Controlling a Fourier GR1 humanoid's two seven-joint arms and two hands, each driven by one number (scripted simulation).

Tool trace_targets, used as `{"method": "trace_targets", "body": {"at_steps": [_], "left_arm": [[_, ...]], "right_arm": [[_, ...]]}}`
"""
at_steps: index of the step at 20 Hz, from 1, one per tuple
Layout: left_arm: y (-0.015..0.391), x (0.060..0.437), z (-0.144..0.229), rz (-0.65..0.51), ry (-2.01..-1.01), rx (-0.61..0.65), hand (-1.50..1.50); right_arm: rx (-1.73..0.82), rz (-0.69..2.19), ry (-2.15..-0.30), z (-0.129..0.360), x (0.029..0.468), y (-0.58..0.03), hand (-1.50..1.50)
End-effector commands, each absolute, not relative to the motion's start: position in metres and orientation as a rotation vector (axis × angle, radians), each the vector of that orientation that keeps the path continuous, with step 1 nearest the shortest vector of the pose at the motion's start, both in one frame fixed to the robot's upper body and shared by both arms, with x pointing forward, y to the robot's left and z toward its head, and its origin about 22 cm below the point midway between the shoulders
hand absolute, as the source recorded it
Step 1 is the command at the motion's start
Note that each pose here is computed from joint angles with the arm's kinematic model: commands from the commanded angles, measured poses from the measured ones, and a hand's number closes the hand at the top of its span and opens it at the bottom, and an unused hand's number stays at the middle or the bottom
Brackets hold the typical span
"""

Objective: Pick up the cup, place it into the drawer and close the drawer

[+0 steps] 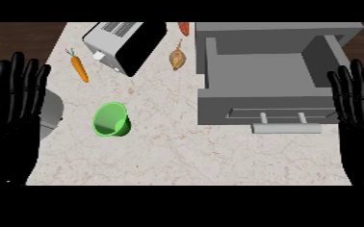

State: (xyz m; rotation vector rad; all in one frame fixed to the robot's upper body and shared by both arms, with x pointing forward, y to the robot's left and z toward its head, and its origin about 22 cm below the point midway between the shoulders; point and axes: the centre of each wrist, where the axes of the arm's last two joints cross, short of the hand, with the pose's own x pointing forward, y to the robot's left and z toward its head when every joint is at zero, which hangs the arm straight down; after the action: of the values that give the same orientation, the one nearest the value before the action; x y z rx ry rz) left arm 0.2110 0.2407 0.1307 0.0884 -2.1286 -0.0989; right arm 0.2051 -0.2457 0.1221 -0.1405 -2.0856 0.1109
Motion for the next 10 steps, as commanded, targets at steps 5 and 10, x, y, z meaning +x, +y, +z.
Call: {"method": "trace_targets", "body": {"at_steps": [5, 10], "left_arm": [[0.233, 0.209, 0.116, -0.326, -2.077, -0.365, -1.5], [0.254, 0.197, 0.098, -0.161, -1.856, -0.535, -1.5]], "right_arm": [[-0.07, 0.057, -2.106, 0.114, 0.214, -0.234, -1.5], [-0.103, 0.203, -2.02, 0.116, 0.222, -0.251, -1.5]]}}
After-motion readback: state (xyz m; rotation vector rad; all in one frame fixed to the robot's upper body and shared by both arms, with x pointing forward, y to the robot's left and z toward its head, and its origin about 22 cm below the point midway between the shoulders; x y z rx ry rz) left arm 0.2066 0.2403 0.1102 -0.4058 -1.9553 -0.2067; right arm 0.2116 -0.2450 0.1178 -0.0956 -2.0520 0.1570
